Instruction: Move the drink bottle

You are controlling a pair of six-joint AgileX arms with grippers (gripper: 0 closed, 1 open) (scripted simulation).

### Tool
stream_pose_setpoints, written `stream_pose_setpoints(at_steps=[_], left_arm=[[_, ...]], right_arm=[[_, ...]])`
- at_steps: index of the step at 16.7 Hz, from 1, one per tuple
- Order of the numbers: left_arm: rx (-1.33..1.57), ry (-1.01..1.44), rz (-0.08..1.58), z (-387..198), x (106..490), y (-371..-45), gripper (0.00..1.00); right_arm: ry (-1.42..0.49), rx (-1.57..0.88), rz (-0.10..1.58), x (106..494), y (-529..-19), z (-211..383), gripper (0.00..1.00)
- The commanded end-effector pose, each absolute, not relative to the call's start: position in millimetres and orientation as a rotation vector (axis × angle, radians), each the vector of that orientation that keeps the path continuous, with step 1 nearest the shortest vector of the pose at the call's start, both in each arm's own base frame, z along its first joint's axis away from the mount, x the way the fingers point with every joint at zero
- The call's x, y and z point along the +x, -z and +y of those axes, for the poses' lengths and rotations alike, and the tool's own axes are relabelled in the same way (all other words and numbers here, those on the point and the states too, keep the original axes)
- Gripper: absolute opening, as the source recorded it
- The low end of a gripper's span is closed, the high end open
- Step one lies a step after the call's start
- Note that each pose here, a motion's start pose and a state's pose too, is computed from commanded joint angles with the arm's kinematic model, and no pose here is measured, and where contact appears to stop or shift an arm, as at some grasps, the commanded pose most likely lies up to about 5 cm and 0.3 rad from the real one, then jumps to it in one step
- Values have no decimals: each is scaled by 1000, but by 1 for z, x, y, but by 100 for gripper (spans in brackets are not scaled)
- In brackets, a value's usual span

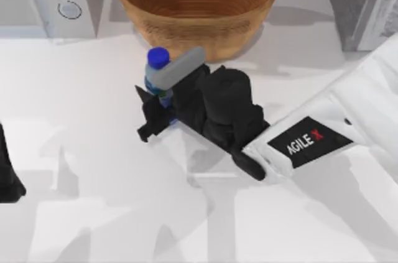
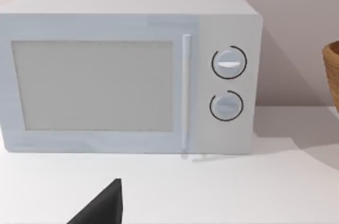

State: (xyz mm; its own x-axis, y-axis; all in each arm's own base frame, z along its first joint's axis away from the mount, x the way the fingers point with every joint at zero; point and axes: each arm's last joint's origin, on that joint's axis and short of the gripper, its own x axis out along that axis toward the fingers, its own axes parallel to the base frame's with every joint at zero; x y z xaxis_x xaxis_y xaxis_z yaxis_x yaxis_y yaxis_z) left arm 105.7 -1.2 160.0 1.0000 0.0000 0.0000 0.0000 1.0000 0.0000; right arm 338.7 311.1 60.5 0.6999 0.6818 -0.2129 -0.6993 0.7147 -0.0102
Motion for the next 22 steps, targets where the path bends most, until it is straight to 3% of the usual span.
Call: stream_pose_setpoints(at_steps=[7,12,16,22], left_arm=[[0,0,0,-1,106,-160,100],[0,0,0,-1,106,-160,100],[0,0,0,-1,106,-160,100],[0,0,0,-1,106,-160,100]], right_arm=[[-732,-70,190,338,-68,302,0],[-451,-42,193,332,-94,230,0],[-273,-65,269,289,-88,169,0],[44,7,209,252,-107,101,0]])
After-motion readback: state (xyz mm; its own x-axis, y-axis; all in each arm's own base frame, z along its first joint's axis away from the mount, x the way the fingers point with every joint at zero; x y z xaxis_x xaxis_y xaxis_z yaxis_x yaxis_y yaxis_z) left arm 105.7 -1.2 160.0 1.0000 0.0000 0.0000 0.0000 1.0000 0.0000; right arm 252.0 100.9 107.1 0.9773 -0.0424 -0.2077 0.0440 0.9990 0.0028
